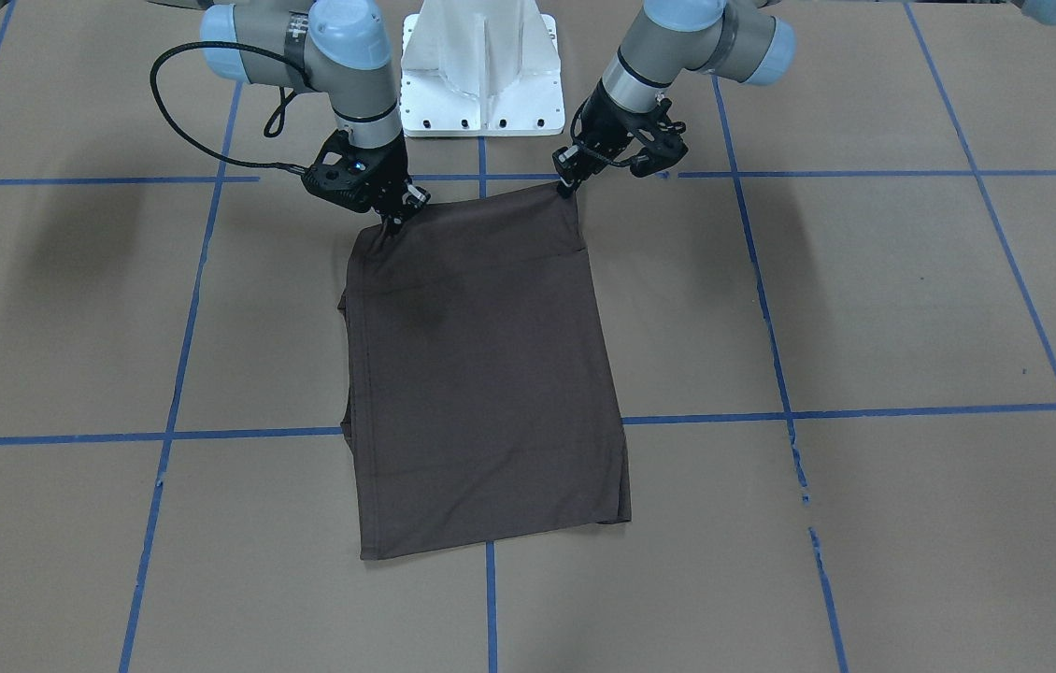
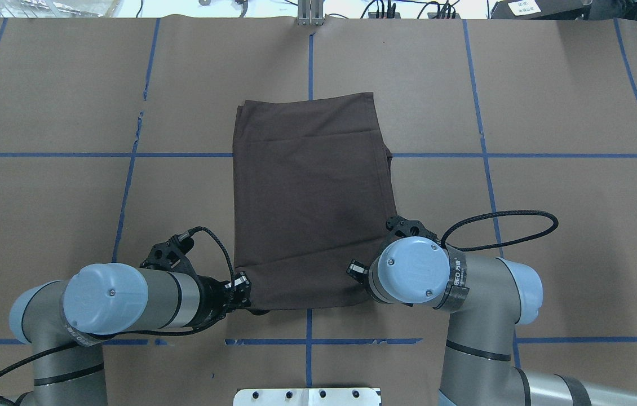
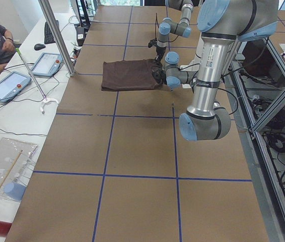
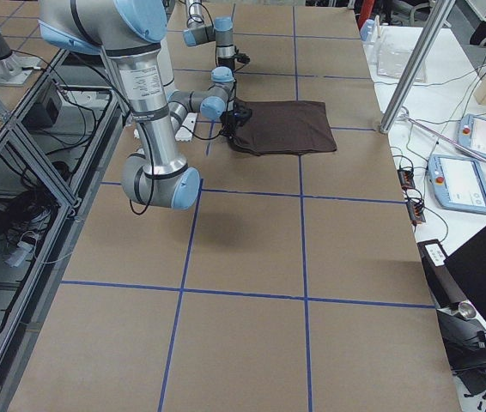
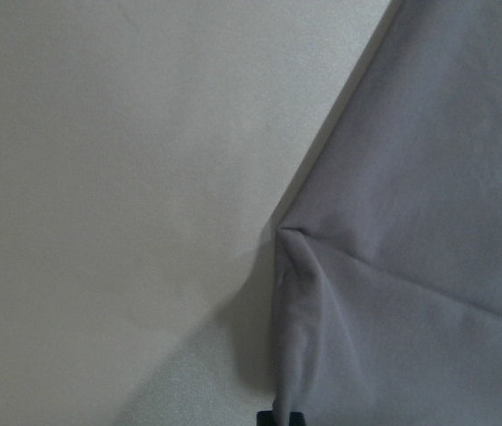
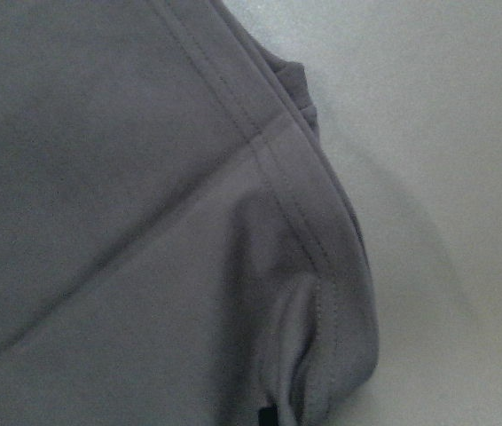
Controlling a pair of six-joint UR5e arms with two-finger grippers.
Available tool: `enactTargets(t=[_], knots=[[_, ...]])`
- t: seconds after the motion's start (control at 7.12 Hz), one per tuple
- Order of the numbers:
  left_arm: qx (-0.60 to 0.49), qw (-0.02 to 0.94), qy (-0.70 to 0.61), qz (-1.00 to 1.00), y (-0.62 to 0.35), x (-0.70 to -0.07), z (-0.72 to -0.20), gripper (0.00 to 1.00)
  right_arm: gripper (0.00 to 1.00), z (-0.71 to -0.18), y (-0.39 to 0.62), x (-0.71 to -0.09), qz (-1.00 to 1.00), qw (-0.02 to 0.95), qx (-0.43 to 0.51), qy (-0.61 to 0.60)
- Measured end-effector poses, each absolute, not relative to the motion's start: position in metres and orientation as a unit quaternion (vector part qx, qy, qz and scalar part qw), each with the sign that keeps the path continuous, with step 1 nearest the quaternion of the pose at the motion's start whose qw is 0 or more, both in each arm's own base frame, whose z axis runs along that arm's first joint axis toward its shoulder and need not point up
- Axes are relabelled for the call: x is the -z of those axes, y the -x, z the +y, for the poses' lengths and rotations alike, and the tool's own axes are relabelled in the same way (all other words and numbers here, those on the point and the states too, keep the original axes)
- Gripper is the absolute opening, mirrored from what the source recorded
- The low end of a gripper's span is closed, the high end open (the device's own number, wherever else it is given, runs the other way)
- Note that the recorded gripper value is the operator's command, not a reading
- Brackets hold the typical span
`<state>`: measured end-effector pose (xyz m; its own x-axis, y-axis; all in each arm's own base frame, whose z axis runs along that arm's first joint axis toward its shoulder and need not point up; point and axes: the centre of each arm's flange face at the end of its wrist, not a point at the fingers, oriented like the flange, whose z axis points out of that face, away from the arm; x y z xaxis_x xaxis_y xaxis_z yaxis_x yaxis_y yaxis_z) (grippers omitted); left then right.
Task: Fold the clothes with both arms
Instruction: 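Lift the near edge with both grippers and fold it toward the far edge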
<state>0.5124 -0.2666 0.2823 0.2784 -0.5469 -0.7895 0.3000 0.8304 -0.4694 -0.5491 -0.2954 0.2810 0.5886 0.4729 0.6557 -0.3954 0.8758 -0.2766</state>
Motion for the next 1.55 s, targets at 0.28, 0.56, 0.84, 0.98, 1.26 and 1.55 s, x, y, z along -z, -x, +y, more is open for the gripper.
enactTargets(t=[0.28, 0.56, 0.84, 0.98, 1.26, 1.55], knots=[[0.259, 0.795, 0.12, 0.535, -0.501, -0.262, -0.249, 0.0, 0.0, -0.28, 0.532, -0.258, -0.409, 0.881, -0.231, 0.056], [0.233, 0.802, 0.139, 0.532, -0.489, -0.234, -0.208, 0.0, 0.0, -0.241, 0.511, -0.246, -0.43, 0.877, -0.202, 0.072], [0.218, 0.805, 0.152, 0.531, -0.473, -0.212, -0.185, 0.0, 0.0, -0.221, 0.504, -0.251, -0.429, 0.88, -0.184, 0.089], [0.223, 0.805, 0.15, 0.53, -0.469, -0.207, -0.19, 0.0, 0.0, -0.23, 0.504, -0.247, -0.433, 0.878, -0.187, 0.085], [0.259, 0.798, 0.124, 0.53, -0.455, -0.205, -0.234, 0.0, 0.0, -0.284, 0.493, -0.235, -0.455, 0.864, -0.21, 0.055], [0.305, 0.791, 0.091, 0.522, -0.463, -0.208, -0.301, 0.0, 0.0, -0.362, 0.5, -0.226, -0.475, 0.845, -0.244, 0.029]])
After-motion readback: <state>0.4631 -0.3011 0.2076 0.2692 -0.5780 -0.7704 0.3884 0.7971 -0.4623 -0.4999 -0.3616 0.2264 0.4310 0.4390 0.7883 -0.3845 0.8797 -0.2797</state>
